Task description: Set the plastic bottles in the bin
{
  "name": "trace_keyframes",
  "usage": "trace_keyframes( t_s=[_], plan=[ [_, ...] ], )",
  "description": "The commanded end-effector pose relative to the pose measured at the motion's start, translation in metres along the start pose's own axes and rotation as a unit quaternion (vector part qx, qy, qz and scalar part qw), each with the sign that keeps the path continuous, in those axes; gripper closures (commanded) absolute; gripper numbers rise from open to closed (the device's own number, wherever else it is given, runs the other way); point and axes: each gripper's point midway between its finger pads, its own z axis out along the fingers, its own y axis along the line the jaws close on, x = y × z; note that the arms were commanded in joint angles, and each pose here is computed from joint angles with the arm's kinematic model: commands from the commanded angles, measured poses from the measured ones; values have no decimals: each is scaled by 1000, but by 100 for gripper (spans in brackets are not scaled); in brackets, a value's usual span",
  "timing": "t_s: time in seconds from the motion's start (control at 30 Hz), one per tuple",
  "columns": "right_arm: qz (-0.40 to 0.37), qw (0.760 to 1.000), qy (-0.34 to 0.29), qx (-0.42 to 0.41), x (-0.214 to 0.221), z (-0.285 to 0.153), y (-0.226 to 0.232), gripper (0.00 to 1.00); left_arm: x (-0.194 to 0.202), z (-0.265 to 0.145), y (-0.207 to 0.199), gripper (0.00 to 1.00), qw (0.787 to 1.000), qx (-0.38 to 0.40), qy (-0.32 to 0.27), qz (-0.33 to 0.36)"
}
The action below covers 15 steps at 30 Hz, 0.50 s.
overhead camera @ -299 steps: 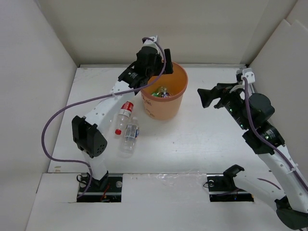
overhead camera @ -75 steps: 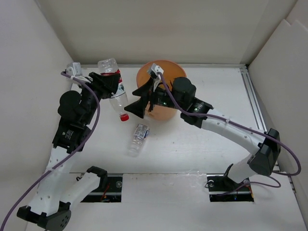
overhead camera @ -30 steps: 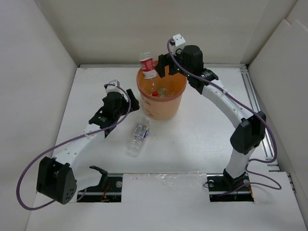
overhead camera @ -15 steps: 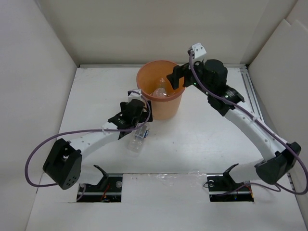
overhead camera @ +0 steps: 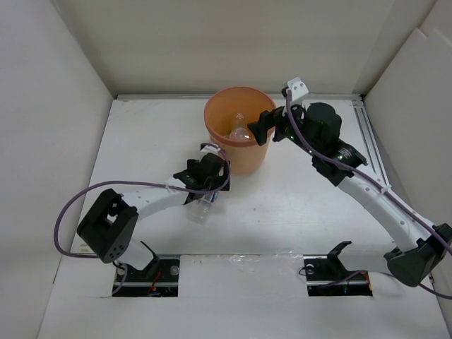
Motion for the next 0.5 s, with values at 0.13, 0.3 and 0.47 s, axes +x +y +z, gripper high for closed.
trace_keyframes(
  t_s=[0.13,0.3,0.47],
  plan=[
    [10,1000,-22,-9,-6,-2,6,0,18,-8,1,6,999,-26,20,-10],
    [10,999,-26,-19,-9,-5,12,0,27,-12,16,14,997,-61,31,-21],
    [13,999,-29,-28,-11,-10,20,0,52,-12,21,22,994,-82,65,-26]
  ],
)
